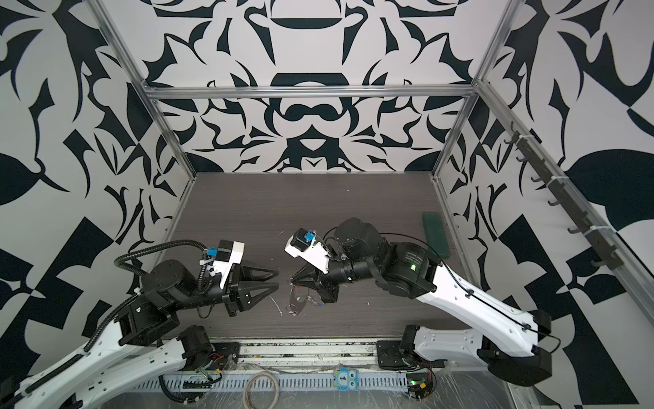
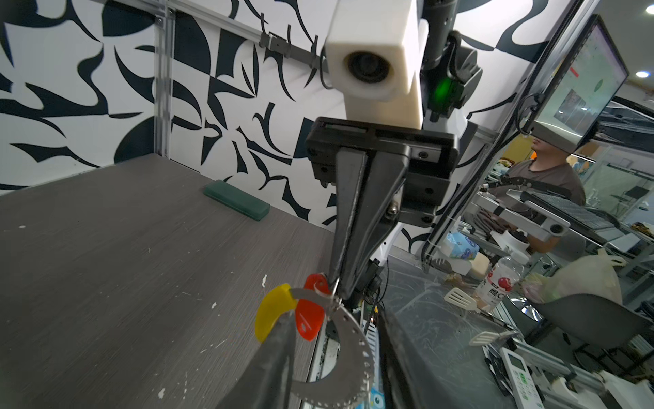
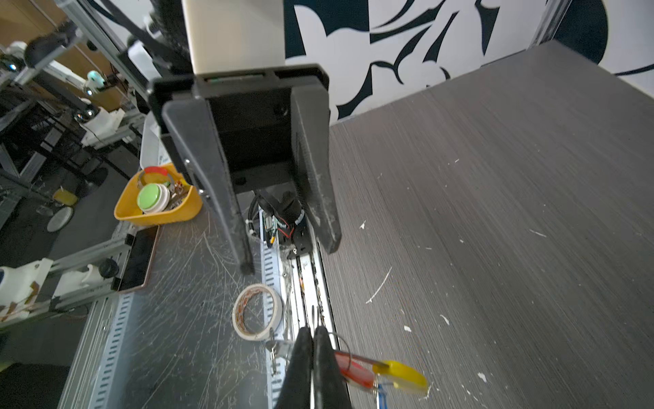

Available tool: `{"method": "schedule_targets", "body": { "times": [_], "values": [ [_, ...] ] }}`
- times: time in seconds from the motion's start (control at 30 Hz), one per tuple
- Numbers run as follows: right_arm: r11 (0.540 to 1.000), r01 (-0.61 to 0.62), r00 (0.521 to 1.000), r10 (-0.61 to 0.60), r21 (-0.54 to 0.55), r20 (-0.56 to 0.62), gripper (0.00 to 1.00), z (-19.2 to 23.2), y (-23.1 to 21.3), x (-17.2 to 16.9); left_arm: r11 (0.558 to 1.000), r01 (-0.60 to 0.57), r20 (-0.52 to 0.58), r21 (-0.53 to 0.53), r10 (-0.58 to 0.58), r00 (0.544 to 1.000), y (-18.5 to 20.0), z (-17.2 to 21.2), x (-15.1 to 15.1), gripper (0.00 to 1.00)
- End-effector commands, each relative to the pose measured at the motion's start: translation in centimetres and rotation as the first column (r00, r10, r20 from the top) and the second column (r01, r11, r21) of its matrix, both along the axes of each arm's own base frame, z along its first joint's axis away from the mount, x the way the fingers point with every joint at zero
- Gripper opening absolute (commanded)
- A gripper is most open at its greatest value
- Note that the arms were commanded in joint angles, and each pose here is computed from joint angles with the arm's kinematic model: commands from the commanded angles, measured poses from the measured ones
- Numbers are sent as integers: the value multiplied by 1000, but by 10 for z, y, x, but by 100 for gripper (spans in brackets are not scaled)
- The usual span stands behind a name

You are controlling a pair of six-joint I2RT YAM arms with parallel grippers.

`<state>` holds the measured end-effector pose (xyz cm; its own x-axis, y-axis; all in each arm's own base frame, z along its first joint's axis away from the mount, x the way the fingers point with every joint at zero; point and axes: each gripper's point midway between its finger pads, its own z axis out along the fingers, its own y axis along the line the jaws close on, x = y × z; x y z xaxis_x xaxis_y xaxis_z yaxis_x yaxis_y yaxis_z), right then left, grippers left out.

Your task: Remove the keys from the keyring

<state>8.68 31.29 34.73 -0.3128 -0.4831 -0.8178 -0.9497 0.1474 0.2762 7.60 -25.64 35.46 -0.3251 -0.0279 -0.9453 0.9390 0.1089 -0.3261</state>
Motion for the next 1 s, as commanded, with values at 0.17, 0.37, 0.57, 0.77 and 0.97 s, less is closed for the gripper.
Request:
{"method": "schedule_targets", "body": {
  "times": [0.17,0.37,0.57,0.77,0.97],
  "values": [
    [995,-98,995,98,-11,3,0,12,-5,-17,990,125,-22,69,-124,992,-11,-9,-14,32],
    [993,-119,993,119,-3,-9,0,12,-2,-20,987,143,-30,69,-142,989,-15,-9,-14,24],
    [992,-124,992,124,3,-12,0,11,0,-20,982,180,-40,61,-178,983,-19,-8,-18,20],
    [993,-115,993,115,12,-9,0,11,3,-17,976,208,-66,67,-204,977,-23,-11,-20,15],
    [993,-115,993,115,4,-20,0,7,6,-16,976,206,-63,65,-202,977,-24,-10,-19,13]
  ]
}}
